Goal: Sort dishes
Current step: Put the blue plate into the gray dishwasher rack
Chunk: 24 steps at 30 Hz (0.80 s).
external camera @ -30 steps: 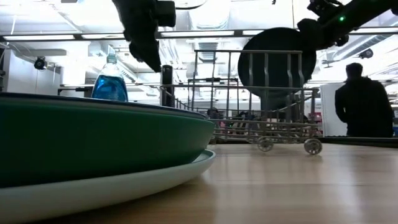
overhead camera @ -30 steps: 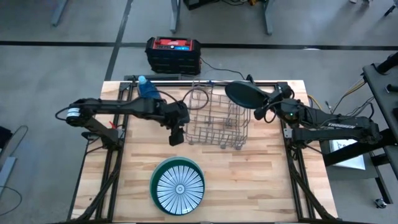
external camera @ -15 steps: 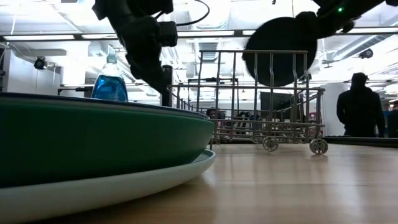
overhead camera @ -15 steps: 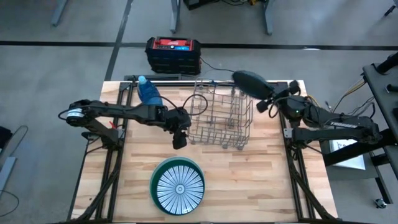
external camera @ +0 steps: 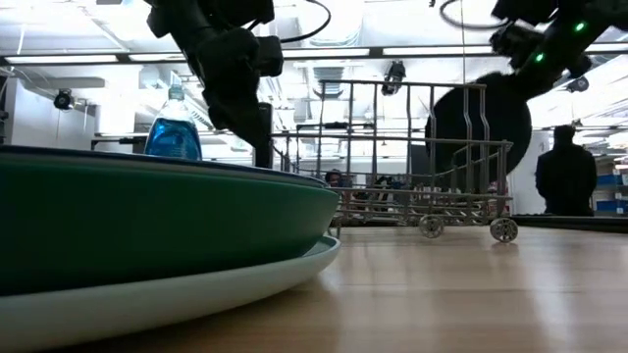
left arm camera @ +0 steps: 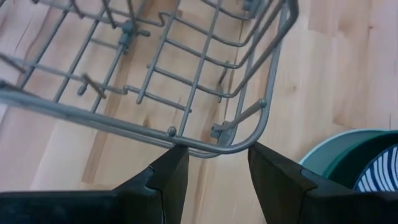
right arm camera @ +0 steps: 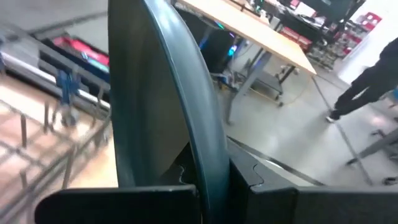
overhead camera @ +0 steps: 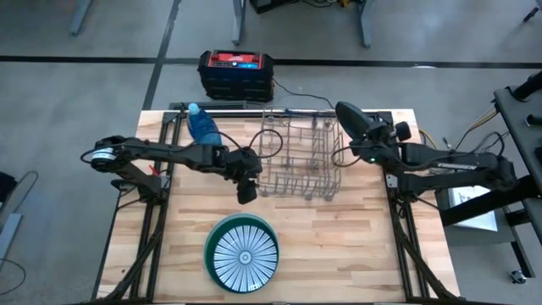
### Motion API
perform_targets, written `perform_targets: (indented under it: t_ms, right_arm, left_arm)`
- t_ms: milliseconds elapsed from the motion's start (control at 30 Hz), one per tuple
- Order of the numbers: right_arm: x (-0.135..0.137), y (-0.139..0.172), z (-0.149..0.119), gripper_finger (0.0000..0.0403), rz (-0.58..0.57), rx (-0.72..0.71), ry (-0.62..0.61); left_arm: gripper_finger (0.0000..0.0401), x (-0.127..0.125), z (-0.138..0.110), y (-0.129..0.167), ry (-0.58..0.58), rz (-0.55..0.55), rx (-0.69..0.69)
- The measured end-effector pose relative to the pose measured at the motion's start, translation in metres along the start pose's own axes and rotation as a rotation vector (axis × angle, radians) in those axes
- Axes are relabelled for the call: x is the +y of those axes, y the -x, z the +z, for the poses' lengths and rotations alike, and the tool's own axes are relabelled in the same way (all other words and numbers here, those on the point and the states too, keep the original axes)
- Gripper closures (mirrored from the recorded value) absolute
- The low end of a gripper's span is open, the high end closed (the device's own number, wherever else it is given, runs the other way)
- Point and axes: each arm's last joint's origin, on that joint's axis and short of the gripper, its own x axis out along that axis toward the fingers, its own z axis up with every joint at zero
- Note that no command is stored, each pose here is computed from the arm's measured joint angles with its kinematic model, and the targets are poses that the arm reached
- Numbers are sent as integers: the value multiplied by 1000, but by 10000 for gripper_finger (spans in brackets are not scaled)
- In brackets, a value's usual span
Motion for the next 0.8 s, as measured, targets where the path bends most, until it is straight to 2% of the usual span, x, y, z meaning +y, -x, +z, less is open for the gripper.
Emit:
perform_targets:
  t_ms: [233, 433, 700, 800]
  right_arm:
    - [23, -10, 5, 387, -19, -12, 85]
    - [27, -11, 8, 387, -7, -3, 98]
    - [30, -6, 12, 387, 167, 40, 35]
    - [31, -6, 11, 387, 170, 45, 32]
  left_arm:
    - [246, -1, 2, -15, 5, -4, -3]
    - [246, -1, -1, -24, 23, 1, 30]
    - [246, 2, -11, -23, 56, 71, 126]
    - [246, 3, -13, -21, 58, 95, 143]
